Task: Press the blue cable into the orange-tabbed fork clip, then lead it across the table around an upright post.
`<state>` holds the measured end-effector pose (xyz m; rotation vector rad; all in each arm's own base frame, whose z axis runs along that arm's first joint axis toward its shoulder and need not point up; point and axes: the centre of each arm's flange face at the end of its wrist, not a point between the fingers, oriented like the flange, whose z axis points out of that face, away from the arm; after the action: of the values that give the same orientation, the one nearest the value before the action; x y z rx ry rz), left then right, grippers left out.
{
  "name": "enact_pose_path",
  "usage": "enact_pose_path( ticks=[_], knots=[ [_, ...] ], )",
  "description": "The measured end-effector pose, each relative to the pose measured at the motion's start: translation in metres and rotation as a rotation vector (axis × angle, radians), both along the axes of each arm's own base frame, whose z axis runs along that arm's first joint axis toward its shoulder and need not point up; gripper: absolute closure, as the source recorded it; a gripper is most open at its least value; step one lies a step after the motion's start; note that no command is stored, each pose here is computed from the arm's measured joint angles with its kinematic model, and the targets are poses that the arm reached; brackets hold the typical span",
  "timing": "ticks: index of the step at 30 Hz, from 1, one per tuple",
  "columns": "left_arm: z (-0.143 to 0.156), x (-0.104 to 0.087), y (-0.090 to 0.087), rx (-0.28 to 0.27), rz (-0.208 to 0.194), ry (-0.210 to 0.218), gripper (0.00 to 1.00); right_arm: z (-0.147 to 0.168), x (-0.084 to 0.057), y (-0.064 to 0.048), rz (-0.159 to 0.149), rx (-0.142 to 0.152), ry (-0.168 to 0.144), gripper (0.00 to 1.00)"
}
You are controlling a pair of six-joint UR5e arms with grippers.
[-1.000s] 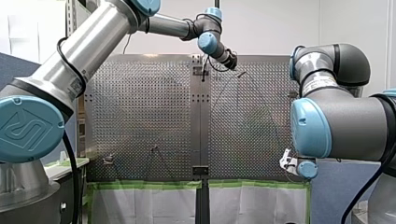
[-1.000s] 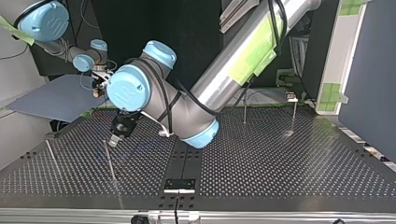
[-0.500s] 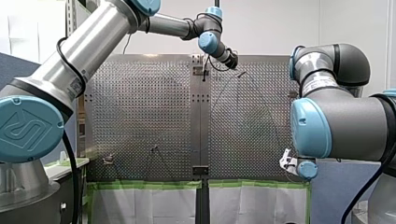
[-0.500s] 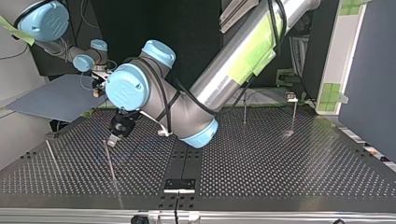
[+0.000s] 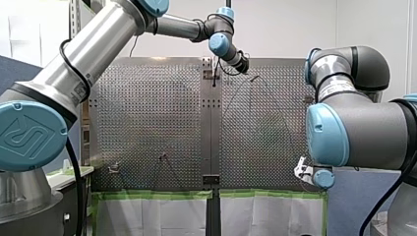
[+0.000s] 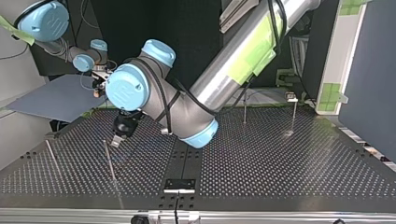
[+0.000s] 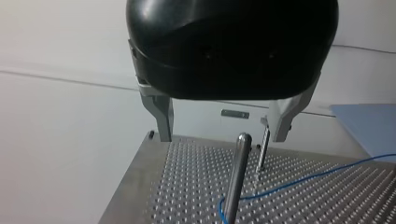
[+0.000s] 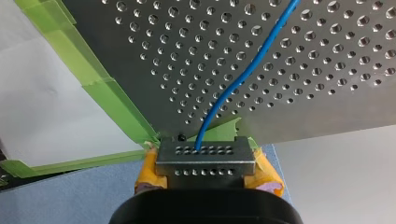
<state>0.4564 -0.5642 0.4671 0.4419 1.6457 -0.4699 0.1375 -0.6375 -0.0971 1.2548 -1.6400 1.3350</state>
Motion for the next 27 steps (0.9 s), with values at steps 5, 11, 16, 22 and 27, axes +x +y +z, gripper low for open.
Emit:
enact_pose_path(
  ticks=[5, 11, 16, 22, 27],
  knots=[
    [-0.001, 0.001, 0.004, -0.018, 0.042, 0.018, 0.00, 0.000, 0.001, 0.000, 0.001, 0.000, 0.000, 1.00],
    [-0.001, 0.003, 0.008, -0.021, 0.091, 0.020, 0.00, 0.000, 0.002, 0.000, 0.003, 0.000, 0.000, 1.00],
    [-0.001, 0.004, 0.009, -0.018, 0.107, 0.021, 0.00, 0.000, 0.003, 0.000, 0.004, 0.000, 0.000, 1.00],
    [-0.001, 0.005, 0.012, -0.013, 0.134, 0.023, 0.00, 0.000, 0.003, 0.000, 0.005, -0.001, 0.000, 1.00],
    [-0.001, 0.005, 0.013, -0.013, 0.135, 0.024, 0.00, 0.000, 0.003, 0.001, 0.006, 0.000, 0.000, 1.00]
  ],
)
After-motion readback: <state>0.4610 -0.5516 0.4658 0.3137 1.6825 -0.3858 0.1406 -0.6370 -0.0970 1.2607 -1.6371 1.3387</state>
